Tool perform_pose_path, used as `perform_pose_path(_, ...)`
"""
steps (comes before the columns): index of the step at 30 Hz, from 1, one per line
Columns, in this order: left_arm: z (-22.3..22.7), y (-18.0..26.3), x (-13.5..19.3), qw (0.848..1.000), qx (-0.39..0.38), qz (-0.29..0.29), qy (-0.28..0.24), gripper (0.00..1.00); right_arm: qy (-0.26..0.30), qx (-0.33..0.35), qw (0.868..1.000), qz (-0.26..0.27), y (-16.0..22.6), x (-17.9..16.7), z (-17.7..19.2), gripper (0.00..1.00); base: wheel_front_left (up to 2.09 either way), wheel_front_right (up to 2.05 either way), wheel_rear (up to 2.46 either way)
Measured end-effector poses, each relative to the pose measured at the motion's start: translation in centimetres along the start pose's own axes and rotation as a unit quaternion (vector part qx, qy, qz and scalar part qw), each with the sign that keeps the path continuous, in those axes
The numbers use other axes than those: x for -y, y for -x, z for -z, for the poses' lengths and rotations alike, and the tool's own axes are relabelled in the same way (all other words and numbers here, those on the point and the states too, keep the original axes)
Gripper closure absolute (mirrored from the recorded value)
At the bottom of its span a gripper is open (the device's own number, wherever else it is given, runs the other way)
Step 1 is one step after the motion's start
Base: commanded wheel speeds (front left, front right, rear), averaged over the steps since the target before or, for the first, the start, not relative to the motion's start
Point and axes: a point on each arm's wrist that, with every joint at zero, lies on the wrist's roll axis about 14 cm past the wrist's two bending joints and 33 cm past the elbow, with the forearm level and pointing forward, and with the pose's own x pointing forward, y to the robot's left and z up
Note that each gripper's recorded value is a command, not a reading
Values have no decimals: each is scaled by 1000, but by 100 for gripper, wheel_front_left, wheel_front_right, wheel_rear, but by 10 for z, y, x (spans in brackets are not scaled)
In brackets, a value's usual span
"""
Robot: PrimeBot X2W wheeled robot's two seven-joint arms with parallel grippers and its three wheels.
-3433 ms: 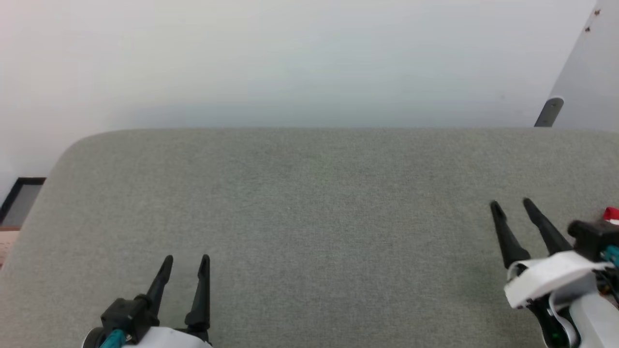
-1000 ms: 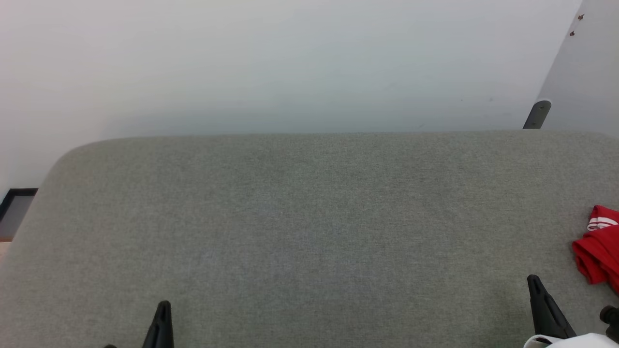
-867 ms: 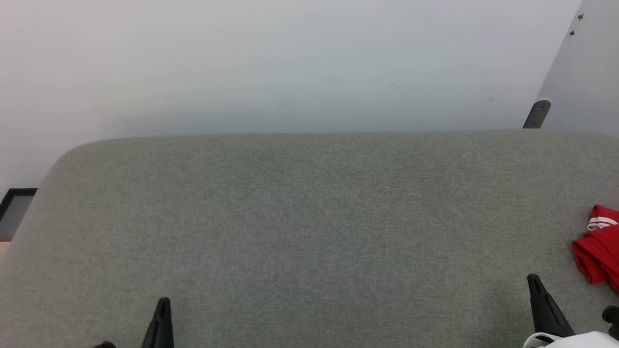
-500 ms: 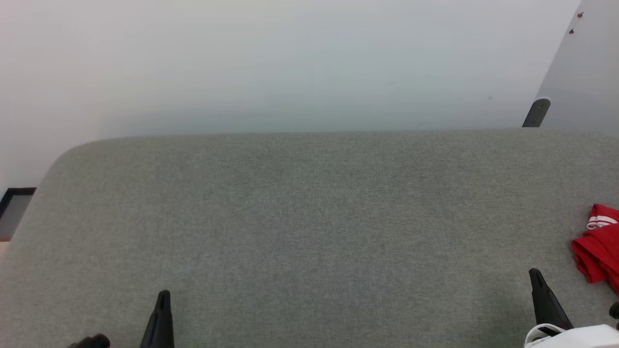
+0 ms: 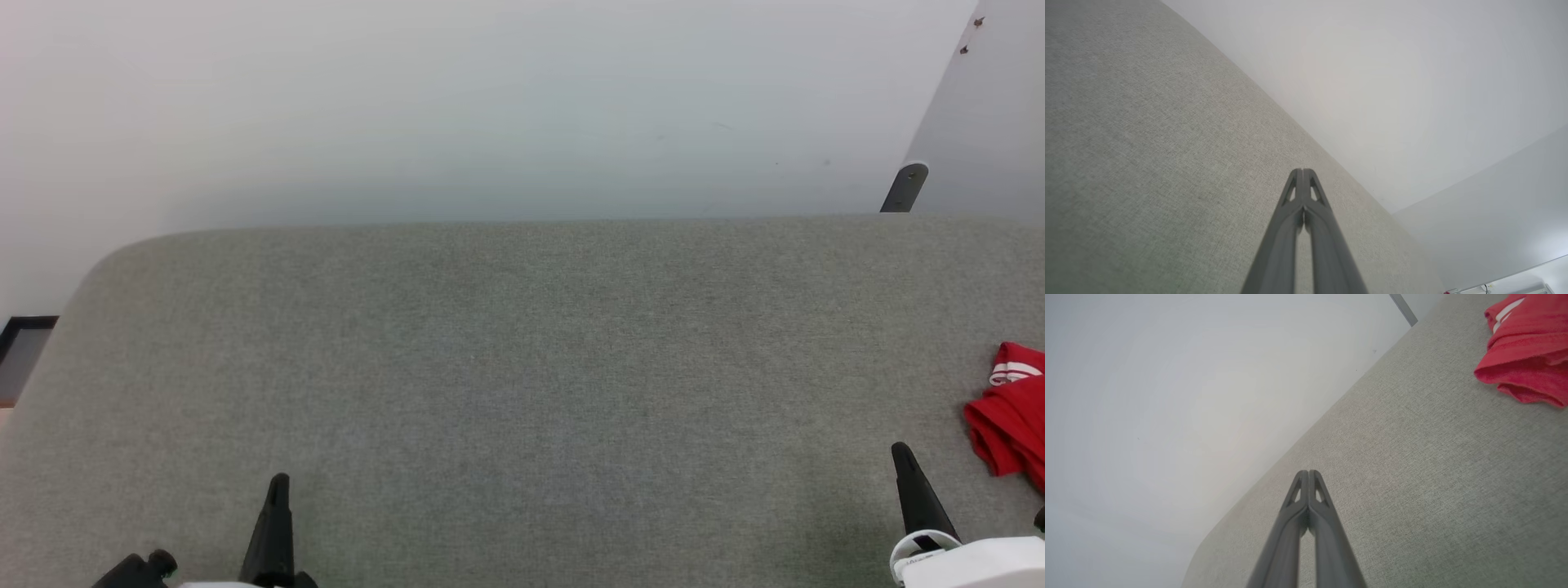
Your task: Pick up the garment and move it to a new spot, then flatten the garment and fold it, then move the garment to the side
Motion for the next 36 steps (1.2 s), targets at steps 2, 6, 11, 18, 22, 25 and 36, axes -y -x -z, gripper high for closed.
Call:
perform_pose_path(2,0,-2,1,1000,-1,1,12,100,-11,0,1000,0,-1,-1,-1,100,0,0,0)
perform_pose_path(6,1,-4,1,999,-4,-1,37,100,-34,1,999,1,-2,-1,-1,100,0,0,0)
perform_pose_path(11,1,-8,3,998,-7,0,66,100,-58,0,998,3,-3,0,-1,100,0,0,0)
perform_pose_path(18,1,-12,5,995,-11,1,104,100,-94,2,996,1,-6,-3,-2,100,0,0,0)
perform_pose_path(22,2,-14,6,992,-13,1,125,100,-115,2,993,1,-7,-3,-2,100,0,0,0)
perform_pose_path(25,2,-16,7,990,-15,2,139,100,-128,1,992,1,-8,-4,-2,100,0,0,0)
perform_pose_path(36,2,-22,11,981,-21,5,191,100,-179,3,984,-1,-11,-5,-3,100,0,0,0)
